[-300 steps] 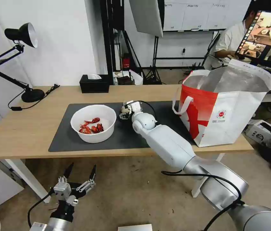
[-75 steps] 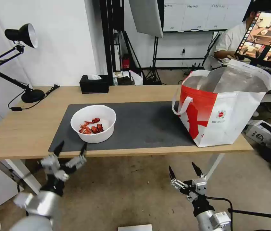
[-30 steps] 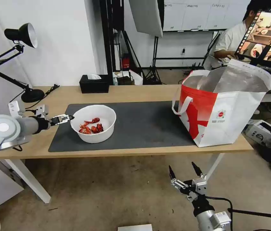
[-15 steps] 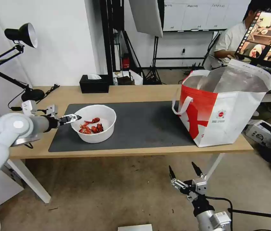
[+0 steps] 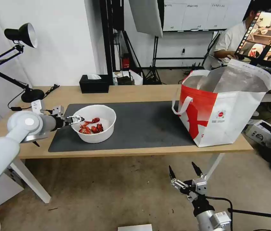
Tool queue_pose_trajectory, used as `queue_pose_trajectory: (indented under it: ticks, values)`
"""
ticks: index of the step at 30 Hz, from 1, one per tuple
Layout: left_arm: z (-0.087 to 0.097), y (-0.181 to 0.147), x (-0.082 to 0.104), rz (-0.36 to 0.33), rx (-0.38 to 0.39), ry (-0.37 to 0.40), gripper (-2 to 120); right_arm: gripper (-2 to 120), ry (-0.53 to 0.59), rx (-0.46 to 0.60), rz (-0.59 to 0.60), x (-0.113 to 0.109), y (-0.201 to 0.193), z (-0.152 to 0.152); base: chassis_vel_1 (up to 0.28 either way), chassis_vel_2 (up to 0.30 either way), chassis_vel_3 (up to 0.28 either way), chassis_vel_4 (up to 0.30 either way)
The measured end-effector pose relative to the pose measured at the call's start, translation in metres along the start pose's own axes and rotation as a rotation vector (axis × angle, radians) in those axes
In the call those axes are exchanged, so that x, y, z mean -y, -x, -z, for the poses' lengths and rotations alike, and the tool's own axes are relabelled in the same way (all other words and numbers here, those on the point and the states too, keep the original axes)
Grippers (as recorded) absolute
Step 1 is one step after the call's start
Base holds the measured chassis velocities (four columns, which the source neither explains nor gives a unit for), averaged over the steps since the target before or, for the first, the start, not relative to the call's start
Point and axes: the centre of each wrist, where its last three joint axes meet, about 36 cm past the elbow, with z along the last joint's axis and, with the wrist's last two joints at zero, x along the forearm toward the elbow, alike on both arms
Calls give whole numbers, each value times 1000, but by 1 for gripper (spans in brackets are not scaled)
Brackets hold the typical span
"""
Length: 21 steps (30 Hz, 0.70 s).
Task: Pick up the trash from the table and place it into the takeout bag.
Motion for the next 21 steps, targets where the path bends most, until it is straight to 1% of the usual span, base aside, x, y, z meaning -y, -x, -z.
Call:
queue_pose_trajectory:
  ticks: [2, 3, 4, 5, 6, 10, 11, 13, 14, 16, 17, 19, 20, 21]
  values:
    - [0, 0, -1, 0, -2, 0, 65, 100, 0, 0, 0, 0, 0, 0, 0, 0, 0, 0]
    - [0, 0, -1, 0, -2, 0, 65, 100, 0, 0, 0, 0, 0, 0, 0, 0, 0, 0]
    - [0, -1, -1, 0, -2, 2, 62, 100, 0, 0, 0, 0, 0, 0, 0, 0, 0, 0]
    - [0, -2, -1, -1, -2, 6, 55, 100, 0, 0, 0, 0, 0, 0, 0, 0, 0, 0]
    - [0, -2, -1, -1, -2, 6, 55, 100, 0, 0, 0, 0, 0, 0, 0, 0, 0, 0]
    - [0, -2, -1, -1, -6, 10, 35, 100, 0, 0, 0, 0, 0, 0, 0, 0, 0, 0]
    - [0, -2, -1, -1, -6, 10, 35, 100, 0, 0, 0, 0, 0, 0, 0, 0, 0, 0]
    - [0, -2, -2, -1, -6, 9, 25, 100, 0, 0, 0, 0, 0, 0, 0, 0, 0, 0]
    - [0, -2, -2, -1, -6, 9, 25, 100, 0, 0, 0, 0, 0, 0, 0, 0, 0, 0]
    - [0, -3, -2, -3, -5, 8, 13, 100, 0, 0, 0, 0, 0, 0, 0, 0, 0, 0]
    - [0, -3, -2, -3, -5, 8, 13, 100, 0, 0, 0, 0, 0, 0, 0, 0, 0, 0]
    - [1, -5, 0, -10, 0, 9, 3, 100, 0, 0, 0, 0, 0, 0, 0, 0, 0, 0]
    - [1, -5, 0, -10, 0, 9, 3, 100, 0, 0, 0, 0, 0, 0, 0, 0, 0, 0]
    - [1, -6, 1, -15, 2, 10, 0, 100, 0, 0, 0, 0, 0, 0, 0, 0, 0, 0]
